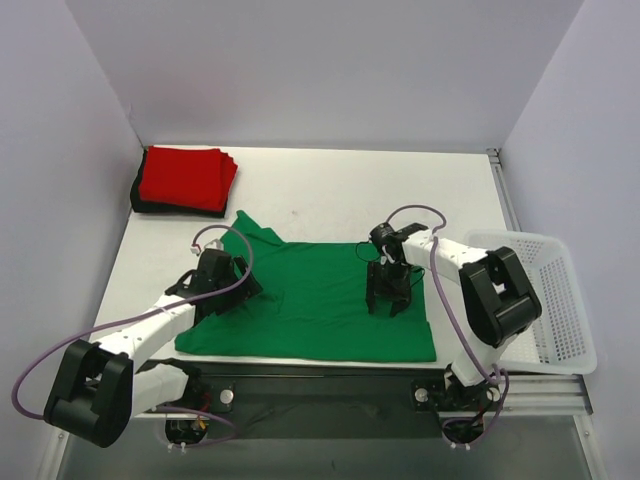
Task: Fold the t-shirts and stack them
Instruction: Grap the side of the flattened tshirt furthest away from the robot with both arms
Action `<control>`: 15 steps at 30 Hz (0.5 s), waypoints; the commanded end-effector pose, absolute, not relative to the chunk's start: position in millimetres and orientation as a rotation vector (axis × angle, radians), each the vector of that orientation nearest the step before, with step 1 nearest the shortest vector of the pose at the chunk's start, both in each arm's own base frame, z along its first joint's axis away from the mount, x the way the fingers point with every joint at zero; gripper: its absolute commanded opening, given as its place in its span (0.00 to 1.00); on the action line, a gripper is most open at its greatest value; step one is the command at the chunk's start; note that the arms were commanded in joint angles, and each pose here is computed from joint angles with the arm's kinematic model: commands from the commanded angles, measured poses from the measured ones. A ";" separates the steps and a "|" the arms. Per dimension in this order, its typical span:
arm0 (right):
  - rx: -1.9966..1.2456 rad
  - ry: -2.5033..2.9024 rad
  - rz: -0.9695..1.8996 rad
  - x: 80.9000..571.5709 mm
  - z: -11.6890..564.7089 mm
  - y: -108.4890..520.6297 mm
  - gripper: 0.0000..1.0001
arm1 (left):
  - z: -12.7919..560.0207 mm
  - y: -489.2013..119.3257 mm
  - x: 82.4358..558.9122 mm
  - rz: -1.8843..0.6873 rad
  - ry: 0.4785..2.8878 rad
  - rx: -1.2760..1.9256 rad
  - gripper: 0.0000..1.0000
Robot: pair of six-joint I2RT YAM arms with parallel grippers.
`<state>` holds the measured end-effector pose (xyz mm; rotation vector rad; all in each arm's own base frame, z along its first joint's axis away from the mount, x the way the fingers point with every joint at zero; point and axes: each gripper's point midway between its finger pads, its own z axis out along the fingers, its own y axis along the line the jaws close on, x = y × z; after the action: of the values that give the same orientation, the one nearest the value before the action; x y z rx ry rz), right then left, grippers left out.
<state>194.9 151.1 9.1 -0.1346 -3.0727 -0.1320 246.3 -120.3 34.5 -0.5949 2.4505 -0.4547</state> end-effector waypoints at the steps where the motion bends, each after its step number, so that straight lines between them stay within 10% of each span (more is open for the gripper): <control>1: -0.179 -3.116 -0.165 200.5 36.3 149.4 0.53 | 43.5 -113.7 246.2 -0.386 2.480 -0.581 0.89; 15: -0.364 -3.389 0.139 317.5 88.5 62.3 0.52 | 104.7 -128.3 286.7 -0.457 2.371 -0.474 0.86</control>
<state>311.2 93.0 93.7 -0.4312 -3.3891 -0.1475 278.7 -128.8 92.3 -0.5139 2.3882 -0.4626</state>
